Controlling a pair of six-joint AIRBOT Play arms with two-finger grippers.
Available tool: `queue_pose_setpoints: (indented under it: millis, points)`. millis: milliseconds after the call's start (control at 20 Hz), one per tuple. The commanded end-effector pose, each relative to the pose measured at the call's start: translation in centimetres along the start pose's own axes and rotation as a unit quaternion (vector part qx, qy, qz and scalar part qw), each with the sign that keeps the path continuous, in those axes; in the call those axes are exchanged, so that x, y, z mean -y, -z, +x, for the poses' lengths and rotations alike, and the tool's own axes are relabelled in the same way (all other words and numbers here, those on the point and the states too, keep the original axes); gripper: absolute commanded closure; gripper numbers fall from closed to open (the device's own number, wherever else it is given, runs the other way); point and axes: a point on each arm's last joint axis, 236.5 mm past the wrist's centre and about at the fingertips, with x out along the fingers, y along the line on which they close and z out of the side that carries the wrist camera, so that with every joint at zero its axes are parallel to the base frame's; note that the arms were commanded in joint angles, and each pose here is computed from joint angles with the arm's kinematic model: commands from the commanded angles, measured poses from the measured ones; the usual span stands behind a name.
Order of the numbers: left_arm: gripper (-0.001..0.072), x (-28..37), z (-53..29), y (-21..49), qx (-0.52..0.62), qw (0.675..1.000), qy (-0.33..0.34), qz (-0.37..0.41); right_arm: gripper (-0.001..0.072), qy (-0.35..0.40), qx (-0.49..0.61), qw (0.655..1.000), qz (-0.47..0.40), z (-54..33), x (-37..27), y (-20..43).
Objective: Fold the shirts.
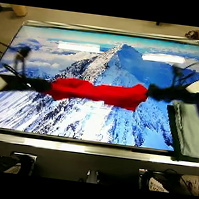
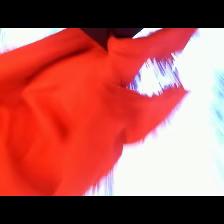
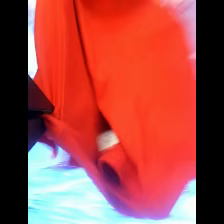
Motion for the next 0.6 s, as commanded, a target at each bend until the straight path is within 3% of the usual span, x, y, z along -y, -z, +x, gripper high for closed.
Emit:
queue_pose_setpoints:
  millis: [0, 150, 250, 400, 550]
  points:
    - [0.0685, 1.2, -20.9, -13.0, 0.277, 0.953, -0.085, 0.089, 0.069, 0.011, 0.297, 0.943, -0.148, -22.1, -10.4, -9.7]
    - [0.0685, 5.3, -40.3, -15.8, 0.491, 0.865, -0.064, 0.088, 0.069, 0.052, 0.548, 0.799, -0.241, -43.5, -19.3, -5.8]
    - [0.0685, 7.1, -46.2, -14.7, 0.548, 0.833, -0.028, 0.073, 0.069, 0.029, 0.62, 0.744, -0.248, -49.8, -22.5, -0.7]
    - [0.0685, 7.7, -47.7, -14.5, 0.565, 0.822, -0.017, 0.074, 0.069, 0.03, 0.632, 0.741, -0.224, -51.5, -22.3, 2.0]
    - [0.0686, 6.1, -44.3, -16.3, 0.532, 0.842, -0.05, 0.074, 0.069, 0.063, 0.612, 0.758, -0.215, -50.1, -20.5, 0.7]
